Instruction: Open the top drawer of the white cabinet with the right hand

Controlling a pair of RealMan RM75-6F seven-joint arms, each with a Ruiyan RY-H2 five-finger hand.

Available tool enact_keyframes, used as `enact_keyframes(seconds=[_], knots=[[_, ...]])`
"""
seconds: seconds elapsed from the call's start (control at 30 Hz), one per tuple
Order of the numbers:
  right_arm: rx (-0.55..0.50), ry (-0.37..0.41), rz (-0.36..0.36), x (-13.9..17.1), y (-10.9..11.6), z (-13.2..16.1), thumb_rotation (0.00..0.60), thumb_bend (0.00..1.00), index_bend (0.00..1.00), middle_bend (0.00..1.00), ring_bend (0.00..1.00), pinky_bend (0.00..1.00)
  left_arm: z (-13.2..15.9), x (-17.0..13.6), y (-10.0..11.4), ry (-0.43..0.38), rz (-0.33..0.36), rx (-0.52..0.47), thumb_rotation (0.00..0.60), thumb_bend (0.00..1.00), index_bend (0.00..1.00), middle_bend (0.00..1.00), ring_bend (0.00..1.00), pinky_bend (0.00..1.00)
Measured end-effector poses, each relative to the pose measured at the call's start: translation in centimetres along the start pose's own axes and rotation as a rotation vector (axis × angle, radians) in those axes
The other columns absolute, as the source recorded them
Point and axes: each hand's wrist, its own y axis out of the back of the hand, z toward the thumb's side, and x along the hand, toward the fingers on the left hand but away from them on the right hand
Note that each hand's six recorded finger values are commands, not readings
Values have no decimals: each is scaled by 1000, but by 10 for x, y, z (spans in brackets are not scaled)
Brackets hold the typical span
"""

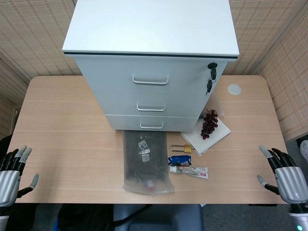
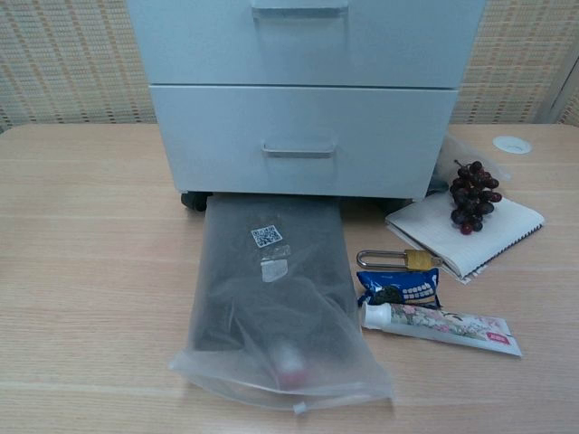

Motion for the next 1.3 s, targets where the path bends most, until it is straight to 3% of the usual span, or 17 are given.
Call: enact_keyframes(seconds=[0.33,0.43,0.57,0.67,0.83,1.03,1.3], knots=[[-2,16,-8,-1,2,5,600,195,117,257,179,228,0,-1,1,-4,0,-4,600,375,0,0,0,72],[12,28,-21,-2,5,7,600,196,124,283,225,280,-1,-1,3,-5,3,-2,600,375,0,0,0,72],[49,56,-41,-7,13,12,600,198,160,381,388,451,0,0,6,-11,10,-1,600,376,0,0,0,72],[93,99,-71,-14,23,20,600,201,209,489,524,635,1,1,7,-17,12,0,600,376,0,0,0,72],[186,209,-153,-34,50,46,600,206,318,691,738,860,3,1,9,-31,13,-20,600,376,0,0,0,72],[270,350,-270,-64,83,89,600,205,395,836,905,995,4,0,11,-38,19,-19,600,375,0,0,0,72],[396,452,-369,-97,107,137,600,205,407,909,986,1000,4,0,11,-40,17,-18,600,375,0,0,0,72]])
